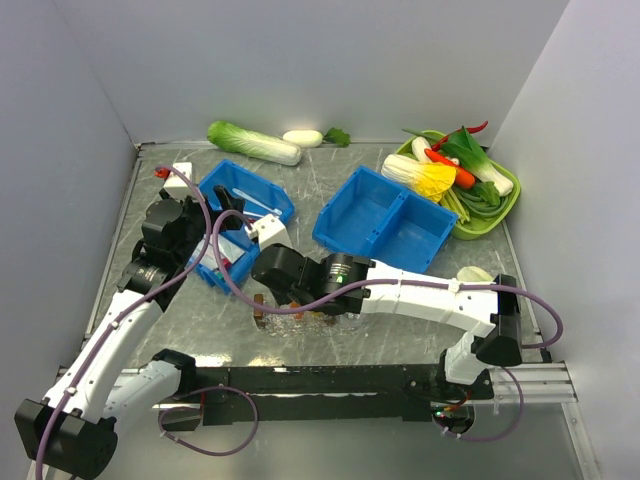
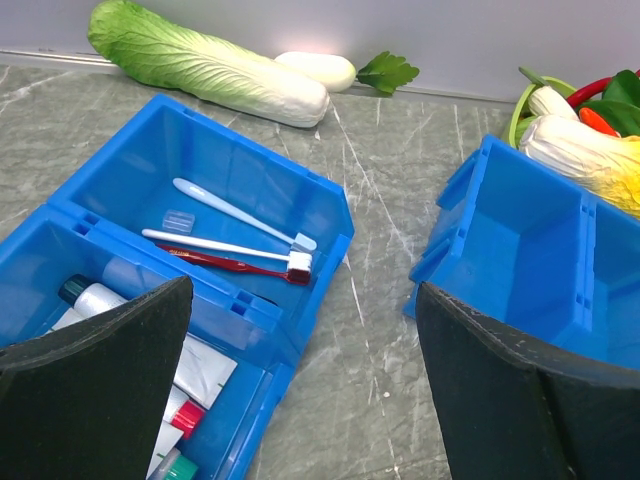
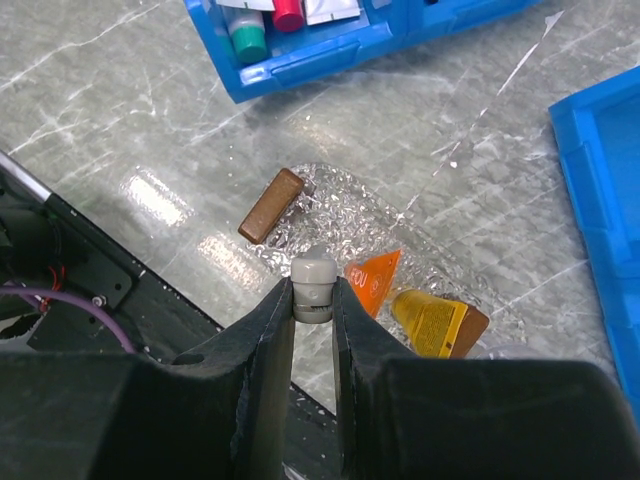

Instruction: Prepare toiletry sets of a toothbrush and toothpaste on the tray

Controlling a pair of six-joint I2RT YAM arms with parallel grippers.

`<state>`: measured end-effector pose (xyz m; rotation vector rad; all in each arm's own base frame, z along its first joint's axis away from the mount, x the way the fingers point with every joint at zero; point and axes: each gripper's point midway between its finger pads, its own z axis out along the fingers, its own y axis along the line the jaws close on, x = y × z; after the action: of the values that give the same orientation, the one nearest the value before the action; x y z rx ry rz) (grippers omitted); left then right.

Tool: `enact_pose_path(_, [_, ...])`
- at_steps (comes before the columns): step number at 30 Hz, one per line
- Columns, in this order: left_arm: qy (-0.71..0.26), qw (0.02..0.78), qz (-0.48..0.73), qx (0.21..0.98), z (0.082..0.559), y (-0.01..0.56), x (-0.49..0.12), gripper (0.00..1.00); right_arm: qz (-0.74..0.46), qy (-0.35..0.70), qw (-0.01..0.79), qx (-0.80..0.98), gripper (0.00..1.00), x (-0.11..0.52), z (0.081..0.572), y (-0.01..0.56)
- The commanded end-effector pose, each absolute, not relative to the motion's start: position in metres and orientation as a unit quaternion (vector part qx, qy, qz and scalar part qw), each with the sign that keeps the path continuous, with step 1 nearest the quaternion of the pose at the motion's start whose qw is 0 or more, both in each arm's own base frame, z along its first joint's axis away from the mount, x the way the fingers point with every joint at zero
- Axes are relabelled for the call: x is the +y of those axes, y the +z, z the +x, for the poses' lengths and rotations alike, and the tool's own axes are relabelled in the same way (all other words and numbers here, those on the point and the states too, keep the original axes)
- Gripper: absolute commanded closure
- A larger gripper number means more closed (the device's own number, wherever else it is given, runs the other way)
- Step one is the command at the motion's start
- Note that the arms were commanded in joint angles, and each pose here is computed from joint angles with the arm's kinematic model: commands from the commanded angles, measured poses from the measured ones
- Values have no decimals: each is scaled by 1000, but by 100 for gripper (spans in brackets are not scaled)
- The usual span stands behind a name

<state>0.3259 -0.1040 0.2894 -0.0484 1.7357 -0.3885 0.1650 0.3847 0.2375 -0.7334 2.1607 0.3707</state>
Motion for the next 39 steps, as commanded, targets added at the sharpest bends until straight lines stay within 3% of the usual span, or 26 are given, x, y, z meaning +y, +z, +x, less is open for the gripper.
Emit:
enact_pose_path(1, [-177, 645, -13, 743, 329, 301, -106, 4, -274, 153, 420, 851, 100, 393, 170, 244])
enact_pose_path(39, [-173, 642, -12, 747, 331, 298, -106, 3, -280, 146, 395, 863, 100, 407, 173, 213])
